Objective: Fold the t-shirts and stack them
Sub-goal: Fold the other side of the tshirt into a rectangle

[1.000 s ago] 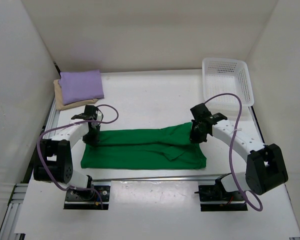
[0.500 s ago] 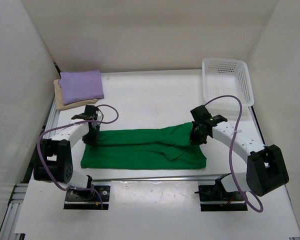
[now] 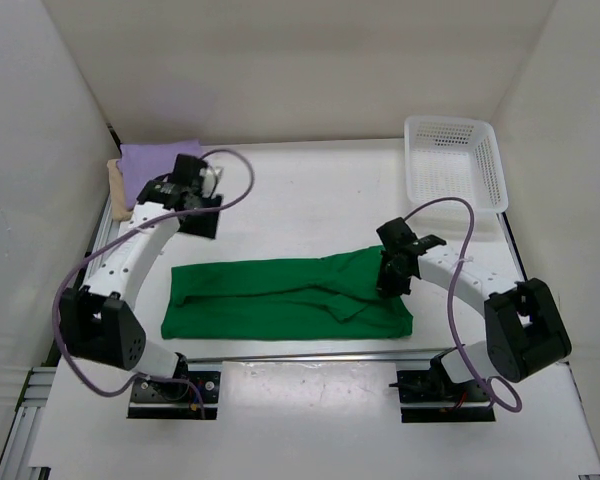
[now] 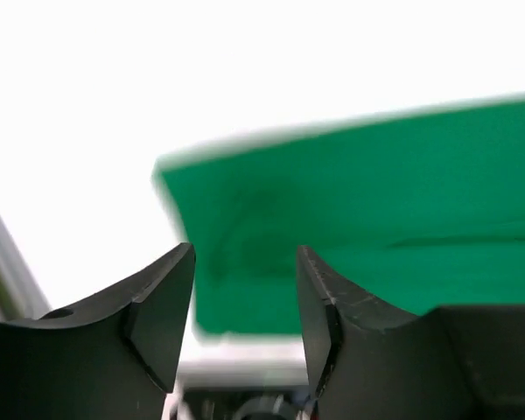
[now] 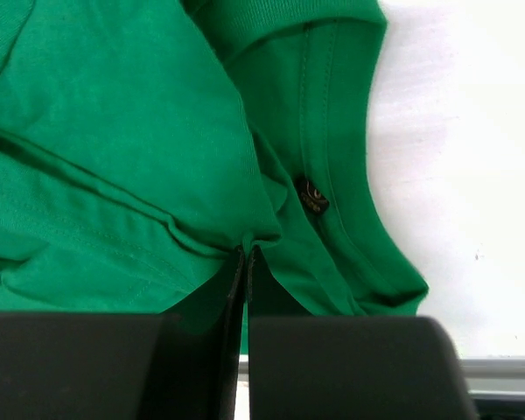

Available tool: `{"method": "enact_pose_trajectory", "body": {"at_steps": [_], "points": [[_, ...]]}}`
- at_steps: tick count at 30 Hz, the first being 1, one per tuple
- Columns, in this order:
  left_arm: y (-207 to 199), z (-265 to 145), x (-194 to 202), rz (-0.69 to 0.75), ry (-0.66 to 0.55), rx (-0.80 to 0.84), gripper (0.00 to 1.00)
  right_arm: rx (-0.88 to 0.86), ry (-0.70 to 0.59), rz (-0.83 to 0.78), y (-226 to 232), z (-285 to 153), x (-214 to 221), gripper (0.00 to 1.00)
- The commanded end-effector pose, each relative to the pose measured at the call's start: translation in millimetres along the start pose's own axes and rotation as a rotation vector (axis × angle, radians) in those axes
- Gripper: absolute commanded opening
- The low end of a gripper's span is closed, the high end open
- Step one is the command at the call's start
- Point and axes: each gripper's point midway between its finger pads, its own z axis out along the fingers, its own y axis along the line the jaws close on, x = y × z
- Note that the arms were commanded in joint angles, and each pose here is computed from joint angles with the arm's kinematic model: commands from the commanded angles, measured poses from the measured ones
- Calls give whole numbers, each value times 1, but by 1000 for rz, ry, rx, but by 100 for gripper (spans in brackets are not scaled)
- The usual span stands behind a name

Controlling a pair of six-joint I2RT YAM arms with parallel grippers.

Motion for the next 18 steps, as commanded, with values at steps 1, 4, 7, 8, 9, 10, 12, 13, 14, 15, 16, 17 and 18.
{"method": "enact_pose_trajectory", "body": {"at_steps": [1, 4, 7, 8, 9, 10, 12, 13, 14, 15, 16, 17, 18], "points": [[-81, -50, -38, 178, -148, 207, 60, -13, 2, 7, 2, 7, 2, 0], [-158, -56, -34, 380, -167, 296, 63, -8, 9, 16, 3, 11, 2, 0], [-222, -48, -30, 494, -143, 412, 63, 4, 24, 15, 1, 15, 5, 0], [-239, -46, -28, 512, -134, 463, 63, 4, 24, 26, 2, 17, 4, 0], [-258, -32, -32, 525, -132, 489, 62, 4, 24, 26, 2, 17, 4, 0], [-272, -32, -39, 535, -149, 516, 62, -5, 31, 39, 4, 16, 5, 0], [-294, -25, -42, 549, -130, 576, 59, -12, 37, 59, 6, 18, 7, 0], [-308, -13, -50, 551, -122, 592, 59, -20, 44, 59, 8, 20, 8, 0], [-318, -10, -48, 564, -109, 611, 57, -20, 44, 71, 8, 20, 8, 0], [-327, -7, -50, 566, -108, 636, 57, -19, 46, 86, 8, 22, 10, 0], [-337, 5, -46, 577, -86, 647, 57, -24, 50, 97, 7, 21, 9, 0], [-344, 3, -53, 577, -103, 668, 57, -23, 50, 110, 7, 23, 10, 0], [-347, 6, -52, 578, -93, 678, 57, -37, 50, 111, 9, 23, 9, 0]]}}
